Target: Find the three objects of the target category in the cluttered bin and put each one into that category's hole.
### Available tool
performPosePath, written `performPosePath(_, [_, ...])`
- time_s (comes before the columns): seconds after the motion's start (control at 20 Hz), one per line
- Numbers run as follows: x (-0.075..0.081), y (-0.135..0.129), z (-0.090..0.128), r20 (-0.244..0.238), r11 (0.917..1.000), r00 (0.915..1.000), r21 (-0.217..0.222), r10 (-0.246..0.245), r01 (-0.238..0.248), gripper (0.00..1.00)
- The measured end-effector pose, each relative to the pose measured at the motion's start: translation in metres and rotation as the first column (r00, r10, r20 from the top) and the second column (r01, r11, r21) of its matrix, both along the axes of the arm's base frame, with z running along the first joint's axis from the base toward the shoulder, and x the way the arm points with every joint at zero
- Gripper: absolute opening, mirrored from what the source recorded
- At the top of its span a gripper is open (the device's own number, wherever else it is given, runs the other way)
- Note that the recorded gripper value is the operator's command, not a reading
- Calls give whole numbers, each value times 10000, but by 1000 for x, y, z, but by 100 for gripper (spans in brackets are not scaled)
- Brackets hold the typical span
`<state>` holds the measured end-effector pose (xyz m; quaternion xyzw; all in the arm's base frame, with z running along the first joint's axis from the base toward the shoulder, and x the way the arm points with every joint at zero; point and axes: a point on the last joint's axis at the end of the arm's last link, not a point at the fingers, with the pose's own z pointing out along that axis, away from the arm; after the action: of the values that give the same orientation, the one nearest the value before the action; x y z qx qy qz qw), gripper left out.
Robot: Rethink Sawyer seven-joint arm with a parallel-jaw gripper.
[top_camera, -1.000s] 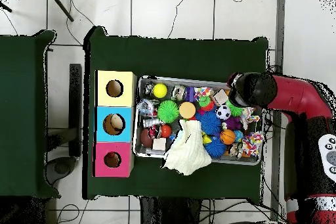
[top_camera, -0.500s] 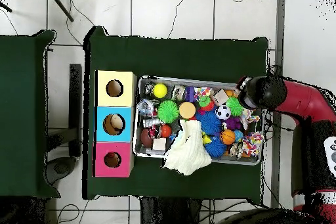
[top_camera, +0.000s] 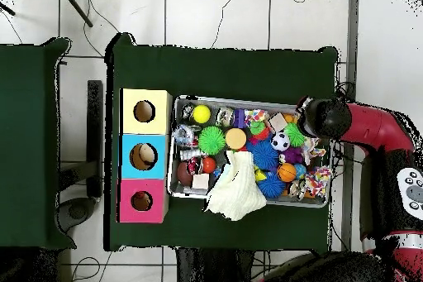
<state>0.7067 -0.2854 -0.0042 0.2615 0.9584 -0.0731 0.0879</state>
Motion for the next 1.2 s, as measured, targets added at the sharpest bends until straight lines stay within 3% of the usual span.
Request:
performPosePath(0.55, [2, 4, -6, -151, 9986, 9994, -427, 296, -302, 100])
performPosePath(0.85, [-1, -3, -6, 93, 9998, 9999, 153, -87, 85, 100])
performPosePath(0.9, [-4, -9, -7, 353, 9985, 9990, 487, -279, 262, 100])
performPosePath(1.05, [-12, -20, -10, 915, 9948, 9943, 900, -551, 468, 100])
performPosePath(1.2, [-14, -19, -9, 1057, 9951, 9931, 900, -499, 404, 100])
